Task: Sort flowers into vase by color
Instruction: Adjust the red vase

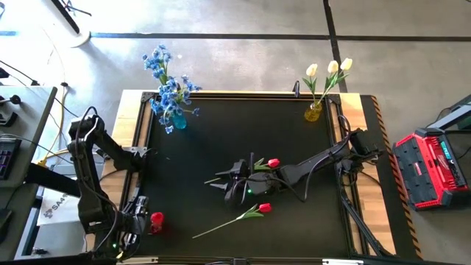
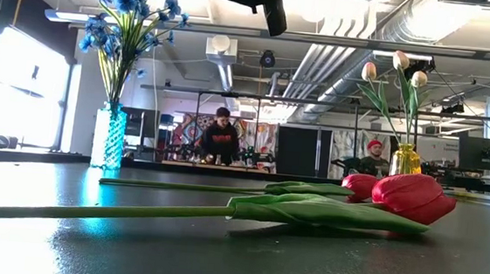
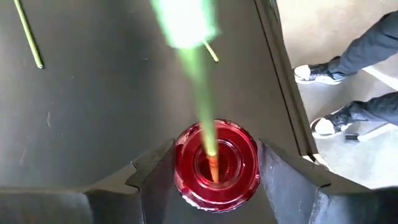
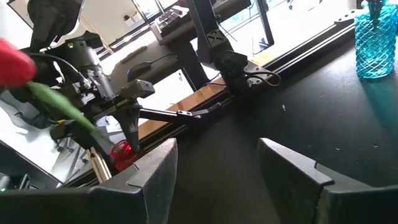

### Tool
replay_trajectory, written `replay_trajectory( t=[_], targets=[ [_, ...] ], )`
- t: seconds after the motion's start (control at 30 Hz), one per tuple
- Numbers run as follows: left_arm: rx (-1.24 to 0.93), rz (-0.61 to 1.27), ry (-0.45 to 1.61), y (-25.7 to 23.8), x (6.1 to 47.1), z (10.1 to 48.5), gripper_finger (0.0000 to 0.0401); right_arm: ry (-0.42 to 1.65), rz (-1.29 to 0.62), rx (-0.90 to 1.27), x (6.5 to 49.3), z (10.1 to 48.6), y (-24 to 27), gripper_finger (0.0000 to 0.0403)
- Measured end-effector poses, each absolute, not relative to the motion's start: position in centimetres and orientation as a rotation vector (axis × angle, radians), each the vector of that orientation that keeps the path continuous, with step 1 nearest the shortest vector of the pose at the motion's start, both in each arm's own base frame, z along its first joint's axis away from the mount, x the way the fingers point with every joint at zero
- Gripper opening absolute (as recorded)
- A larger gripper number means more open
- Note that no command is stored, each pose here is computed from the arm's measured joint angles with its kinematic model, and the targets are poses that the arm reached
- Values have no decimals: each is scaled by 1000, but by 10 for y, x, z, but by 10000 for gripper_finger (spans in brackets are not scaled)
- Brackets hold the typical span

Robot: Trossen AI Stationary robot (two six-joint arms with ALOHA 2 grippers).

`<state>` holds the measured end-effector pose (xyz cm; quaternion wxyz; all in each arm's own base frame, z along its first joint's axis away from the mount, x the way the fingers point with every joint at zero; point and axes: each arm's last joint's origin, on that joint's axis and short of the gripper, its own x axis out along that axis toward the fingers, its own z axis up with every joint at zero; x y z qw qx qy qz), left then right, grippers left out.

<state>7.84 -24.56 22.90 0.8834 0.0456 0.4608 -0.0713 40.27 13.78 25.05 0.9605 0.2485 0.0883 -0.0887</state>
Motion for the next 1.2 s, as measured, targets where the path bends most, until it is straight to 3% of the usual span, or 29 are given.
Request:
replay_trajectory(
  t=[0.4,1.0,1.2],
  targets=[
    [161,74,963,-223,82,226,206,181,-173,505,403,251,138,213],
    [-117,222,985,-210,97,234,207,190,-140,543,403,251,139,213],
    [-172,234,975,-211,98,235,222,269,-198,656,400,241,137,213]
  ],
)
